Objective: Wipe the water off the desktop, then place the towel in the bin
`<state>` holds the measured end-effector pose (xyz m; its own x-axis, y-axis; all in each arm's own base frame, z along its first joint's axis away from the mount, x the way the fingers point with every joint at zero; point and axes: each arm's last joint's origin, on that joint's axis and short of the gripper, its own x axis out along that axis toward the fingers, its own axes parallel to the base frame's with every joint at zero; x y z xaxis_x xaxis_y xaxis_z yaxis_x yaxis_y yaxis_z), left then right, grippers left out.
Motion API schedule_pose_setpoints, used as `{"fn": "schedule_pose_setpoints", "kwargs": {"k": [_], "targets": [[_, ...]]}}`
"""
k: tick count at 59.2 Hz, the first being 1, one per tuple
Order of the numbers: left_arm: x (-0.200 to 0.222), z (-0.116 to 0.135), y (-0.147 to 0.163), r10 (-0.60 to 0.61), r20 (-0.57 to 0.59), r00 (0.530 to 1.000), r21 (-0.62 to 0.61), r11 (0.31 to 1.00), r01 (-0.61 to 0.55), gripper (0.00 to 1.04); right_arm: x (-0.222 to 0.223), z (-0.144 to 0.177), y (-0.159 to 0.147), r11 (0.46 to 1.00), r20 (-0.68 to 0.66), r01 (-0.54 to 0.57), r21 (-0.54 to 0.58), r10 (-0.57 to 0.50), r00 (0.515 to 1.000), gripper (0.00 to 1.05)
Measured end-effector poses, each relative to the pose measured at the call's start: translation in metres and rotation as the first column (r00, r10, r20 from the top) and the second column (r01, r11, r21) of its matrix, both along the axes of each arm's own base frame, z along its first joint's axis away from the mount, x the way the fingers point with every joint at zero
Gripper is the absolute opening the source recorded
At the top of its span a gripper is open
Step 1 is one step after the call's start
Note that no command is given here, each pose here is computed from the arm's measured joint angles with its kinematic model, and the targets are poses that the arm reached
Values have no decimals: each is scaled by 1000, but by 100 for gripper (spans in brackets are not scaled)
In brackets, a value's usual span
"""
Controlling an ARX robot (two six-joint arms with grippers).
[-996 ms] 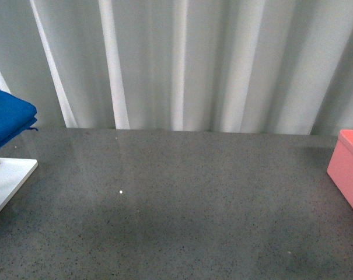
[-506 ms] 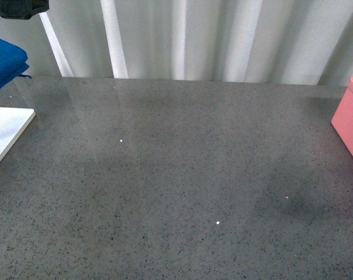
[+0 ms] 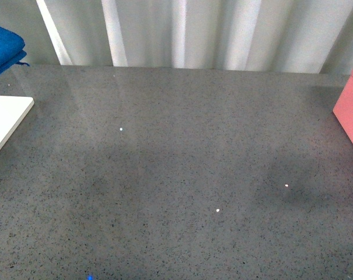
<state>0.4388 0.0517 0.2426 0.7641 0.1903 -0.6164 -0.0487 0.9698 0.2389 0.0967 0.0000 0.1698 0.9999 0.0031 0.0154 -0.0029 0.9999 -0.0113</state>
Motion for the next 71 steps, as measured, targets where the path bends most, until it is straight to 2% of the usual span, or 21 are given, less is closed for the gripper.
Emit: {"fn": "schedule_pose_setpoints", "kwargs": {"k": [15, 30, 44, 71], "targets": [[12, -40, 14, 17, -62, 998, 49, 999, -14, 98, 0, 0, 0, 1000, 0, 0, 0, 0, 1000, 98], [13, -45, 20, 18, -65, 998, 79, 997, -13, 98, 0, 0, 0, 1000, 0, 0, 0, 0, 1000, 98], [11, -62, 32, 59, -94, 994, 102, 994, -49, 98, 0, 0, 0, 1000, 0, 0, 0, 0, 1000, 98], [3, -78, 30, 37, -128, 991, 113, 993, -22, 98, 0, 0, 0, 1000, 0, 0, 0, 0, 1000, 98]]}}
